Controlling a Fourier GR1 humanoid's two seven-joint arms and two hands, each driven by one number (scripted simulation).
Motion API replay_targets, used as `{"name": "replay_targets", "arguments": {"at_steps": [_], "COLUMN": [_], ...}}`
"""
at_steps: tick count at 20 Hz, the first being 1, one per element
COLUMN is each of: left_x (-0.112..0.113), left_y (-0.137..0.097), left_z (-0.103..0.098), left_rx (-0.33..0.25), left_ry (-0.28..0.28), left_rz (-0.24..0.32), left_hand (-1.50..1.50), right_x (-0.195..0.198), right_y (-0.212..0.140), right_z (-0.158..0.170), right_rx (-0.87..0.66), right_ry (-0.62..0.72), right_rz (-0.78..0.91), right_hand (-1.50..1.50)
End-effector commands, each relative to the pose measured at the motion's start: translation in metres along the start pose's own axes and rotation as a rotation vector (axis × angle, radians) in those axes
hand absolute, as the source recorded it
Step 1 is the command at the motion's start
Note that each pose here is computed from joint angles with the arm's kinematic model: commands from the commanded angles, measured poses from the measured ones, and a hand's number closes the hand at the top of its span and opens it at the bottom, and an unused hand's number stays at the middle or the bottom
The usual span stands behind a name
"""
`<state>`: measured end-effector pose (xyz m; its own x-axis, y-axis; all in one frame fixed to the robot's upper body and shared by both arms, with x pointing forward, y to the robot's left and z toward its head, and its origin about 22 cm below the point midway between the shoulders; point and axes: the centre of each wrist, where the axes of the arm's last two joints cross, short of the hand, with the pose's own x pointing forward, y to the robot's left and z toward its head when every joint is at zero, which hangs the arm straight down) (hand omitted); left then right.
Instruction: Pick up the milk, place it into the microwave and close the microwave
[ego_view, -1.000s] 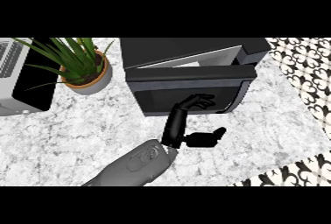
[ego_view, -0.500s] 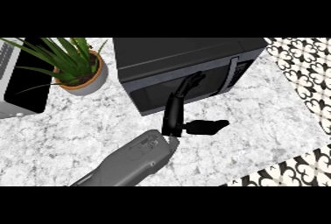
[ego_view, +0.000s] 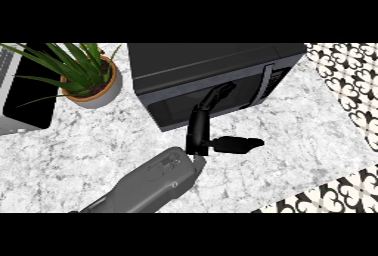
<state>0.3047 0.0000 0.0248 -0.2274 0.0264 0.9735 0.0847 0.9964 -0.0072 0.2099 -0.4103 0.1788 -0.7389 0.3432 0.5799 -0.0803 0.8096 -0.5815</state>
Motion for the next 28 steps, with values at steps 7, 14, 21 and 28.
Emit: {"name": "replay_targets", "arguments": {"at_steps": [7,14,21,28], "left_x": [0.007,0.006,0.006,0.002], "left_y": [0.005,0.002,0.002,0.004], "left_z": [-0.026,-0.024,-0.026,-0.025], "left_rx": [0.079,0.060,0.057,0.071], "left_ry": [-0.021,-0.040,-0.049,-0.044], "left_rz": [-0.002,0.006,0.018,0.028], "left_hand": [-1.50,-1.50,-1.50,-1.50], "right_x": [-0.001,-0.041,-0.048,-0.054], "right_y": [-0.011,0.035,0.025,0.011], "right_z": [-0.012,0.012,0.007,0.004], "right_rx": [0.004,-0.084,-0.084,-0.085], "right_ry": [-0.013,0.019,0.027,0.026], "right_rz": [0.032,-0.391,-0.453,-0.490], "right_hand": [1.50,-1.50,-1.50,-1.50]}}
